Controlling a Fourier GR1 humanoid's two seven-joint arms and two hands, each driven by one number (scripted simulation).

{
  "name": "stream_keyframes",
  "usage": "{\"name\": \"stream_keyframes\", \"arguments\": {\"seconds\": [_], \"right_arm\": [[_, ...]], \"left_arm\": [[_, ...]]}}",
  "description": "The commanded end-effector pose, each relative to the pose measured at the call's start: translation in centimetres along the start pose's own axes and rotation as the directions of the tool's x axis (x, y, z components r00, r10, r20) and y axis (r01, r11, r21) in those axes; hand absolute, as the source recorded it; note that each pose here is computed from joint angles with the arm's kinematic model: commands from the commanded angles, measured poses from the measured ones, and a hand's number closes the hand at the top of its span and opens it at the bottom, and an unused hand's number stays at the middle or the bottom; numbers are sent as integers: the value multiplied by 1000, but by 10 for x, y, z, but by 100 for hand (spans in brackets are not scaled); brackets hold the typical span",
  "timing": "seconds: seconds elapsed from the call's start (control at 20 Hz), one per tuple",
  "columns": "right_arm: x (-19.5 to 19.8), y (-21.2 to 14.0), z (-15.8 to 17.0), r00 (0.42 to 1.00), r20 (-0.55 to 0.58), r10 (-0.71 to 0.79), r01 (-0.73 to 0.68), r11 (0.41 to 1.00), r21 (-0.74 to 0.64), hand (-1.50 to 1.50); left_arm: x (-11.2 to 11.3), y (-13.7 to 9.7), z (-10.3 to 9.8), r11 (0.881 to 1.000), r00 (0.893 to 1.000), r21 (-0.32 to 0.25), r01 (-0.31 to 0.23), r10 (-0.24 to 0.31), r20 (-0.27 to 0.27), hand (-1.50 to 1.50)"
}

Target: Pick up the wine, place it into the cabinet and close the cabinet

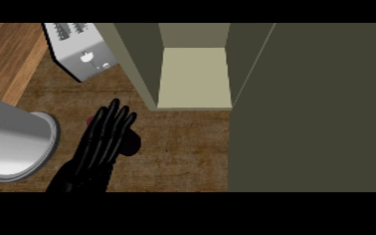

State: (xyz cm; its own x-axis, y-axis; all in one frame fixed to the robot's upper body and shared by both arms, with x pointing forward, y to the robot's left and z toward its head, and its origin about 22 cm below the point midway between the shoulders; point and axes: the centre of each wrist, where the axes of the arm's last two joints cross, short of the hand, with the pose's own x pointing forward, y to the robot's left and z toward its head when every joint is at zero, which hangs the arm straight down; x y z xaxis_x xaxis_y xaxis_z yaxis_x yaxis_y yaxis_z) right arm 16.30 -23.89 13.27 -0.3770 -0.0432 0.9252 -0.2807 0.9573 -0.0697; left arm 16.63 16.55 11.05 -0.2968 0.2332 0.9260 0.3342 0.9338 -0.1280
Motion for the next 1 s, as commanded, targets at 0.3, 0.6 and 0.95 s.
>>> {"name": "stream_keyframes", "arguments": {"seconds": [0.3,0.6,0.95], "right_arm": [[54,-3,-2,1000,-15,-21,22,999,33,-150],[49,22,-13,999,-22,-23,24,999,33,-150],[71,17,0,1000,-7,-7,7,1000,28,-150]], "left_arm": [[40,-37,15,998,998,-19,-67,67,9,-150],[42,-60,5,997,997,19,-81,81,7,-150],[69,-40,21,995,998,82,-57,59,-23,-150]]}}
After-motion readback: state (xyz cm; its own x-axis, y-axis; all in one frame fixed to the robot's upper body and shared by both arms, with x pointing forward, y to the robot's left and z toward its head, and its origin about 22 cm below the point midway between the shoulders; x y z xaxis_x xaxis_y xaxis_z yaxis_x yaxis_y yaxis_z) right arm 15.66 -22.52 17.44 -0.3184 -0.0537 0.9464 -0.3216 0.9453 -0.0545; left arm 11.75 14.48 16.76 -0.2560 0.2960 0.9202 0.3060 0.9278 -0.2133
